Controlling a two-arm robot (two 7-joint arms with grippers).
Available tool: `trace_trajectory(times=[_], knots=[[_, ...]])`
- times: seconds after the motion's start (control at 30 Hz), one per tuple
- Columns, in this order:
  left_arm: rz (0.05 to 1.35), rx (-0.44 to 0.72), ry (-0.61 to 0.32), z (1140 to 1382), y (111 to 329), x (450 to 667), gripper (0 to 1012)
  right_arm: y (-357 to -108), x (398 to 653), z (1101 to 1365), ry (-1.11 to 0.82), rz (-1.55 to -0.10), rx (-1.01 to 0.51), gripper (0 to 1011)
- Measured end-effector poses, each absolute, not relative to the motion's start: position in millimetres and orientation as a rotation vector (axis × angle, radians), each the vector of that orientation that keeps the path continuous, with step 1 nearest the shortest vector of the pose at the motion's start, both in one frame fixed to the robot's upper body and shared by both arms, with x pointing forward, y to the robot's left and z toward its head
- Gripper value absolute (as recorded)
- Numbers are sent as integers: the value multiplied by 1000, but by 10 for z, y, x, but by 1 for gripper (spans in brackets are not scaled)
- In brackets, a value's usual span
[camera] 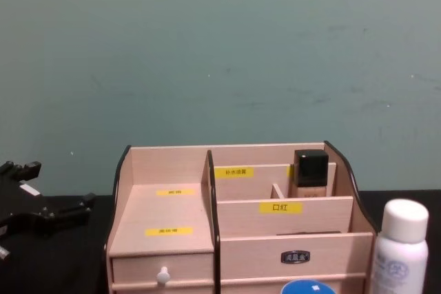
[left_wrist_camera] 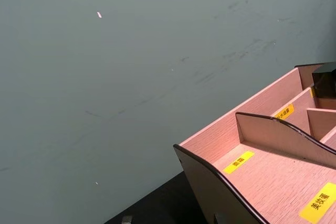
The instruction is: Pick up the facial cleanser and watermelon frost from the table and place them into the tiered storage box.
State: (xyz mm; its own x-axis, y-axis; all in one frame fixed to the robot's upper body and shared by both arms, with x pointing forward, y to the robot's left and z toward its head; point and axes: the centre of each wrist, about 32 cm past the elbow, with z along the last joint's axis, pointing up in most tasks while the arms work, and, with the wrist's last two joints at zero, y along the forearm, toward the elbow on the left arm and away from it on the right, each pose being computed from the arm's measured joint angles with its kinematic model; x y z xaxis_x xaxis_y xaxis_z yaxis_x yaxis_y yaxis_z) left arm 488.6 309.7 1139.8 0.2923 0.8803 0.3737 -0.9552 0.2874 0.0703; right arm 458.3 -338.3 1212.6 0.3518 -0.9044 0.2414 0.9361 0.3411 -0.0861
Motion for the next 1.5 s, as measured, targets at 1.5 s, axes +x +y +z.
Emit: trace_trajectory(times=[1.5], knots=[[1248,305,-285,11398,3097,4886,1009,-3194,3968,12240,41,-918,-342,1002]])
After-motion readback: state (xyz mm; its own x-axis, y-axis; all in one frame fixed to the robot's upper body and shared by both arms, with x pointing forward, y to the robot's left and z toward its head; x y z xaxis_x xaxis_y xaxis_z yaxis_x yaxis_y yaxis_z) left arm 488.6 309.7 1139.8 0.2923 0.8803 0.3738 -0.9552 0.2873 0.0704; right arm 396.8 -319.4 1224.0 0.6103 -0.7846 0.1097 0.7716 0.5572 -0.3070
